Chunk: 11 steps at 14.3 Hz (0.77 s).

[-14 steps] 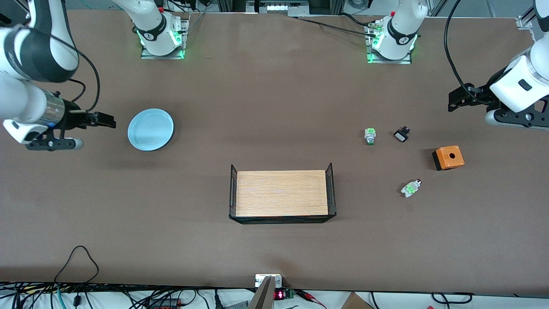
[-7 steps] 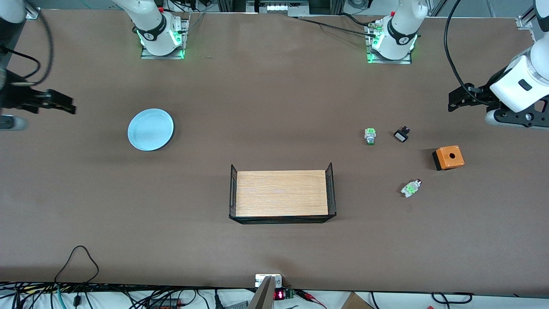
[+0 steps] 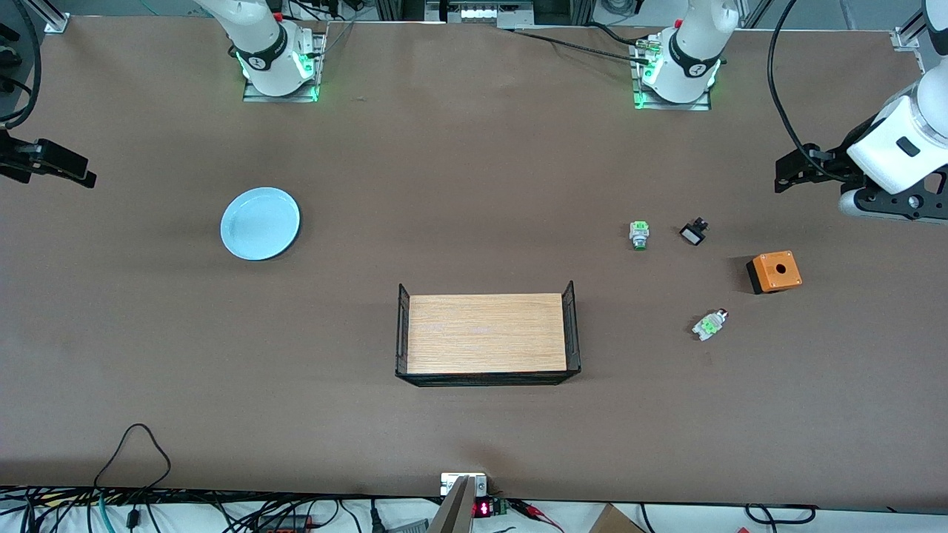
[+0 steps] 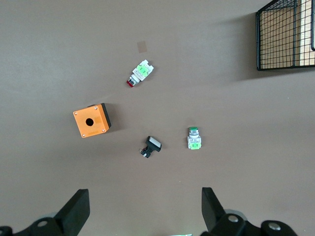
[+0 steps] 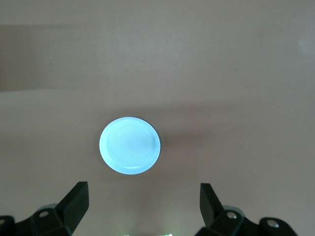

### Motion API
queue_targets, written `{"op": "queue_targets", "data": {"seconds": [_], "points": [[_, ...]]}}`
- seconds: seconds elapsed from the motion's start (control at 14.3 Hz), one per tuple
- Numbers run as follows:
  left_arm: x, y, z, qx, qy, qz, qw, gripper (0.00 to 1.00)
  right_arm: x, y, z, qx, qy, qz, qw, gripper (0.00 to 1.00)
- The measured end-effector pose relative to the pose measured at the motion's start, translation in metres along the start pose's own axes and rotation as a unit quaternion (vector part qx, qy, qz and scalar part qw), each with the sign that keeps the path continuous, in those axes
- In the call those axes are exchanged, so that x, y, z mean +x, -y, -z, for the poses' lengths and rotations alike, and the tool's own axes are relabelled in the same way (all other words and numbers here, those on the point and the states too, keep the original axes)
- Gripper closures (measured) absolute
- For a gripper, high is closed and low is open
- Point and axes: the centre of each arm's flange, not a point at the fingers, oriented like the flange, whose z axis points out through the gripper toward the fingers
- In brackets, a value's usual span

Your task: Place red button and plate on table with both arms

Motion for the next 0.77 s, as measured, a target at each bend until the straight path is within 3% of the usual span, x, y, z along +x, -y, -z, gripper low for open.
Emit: {"op": "queue_targets", "data": {"seconds": [0.77], "points": [[0.000,-0.001,0.000,0.000,0.000,-0.001,1.000,0.00,-0.026,0.005,0.013,0.006,-0.004,0.007,1.000,0.00]]}}
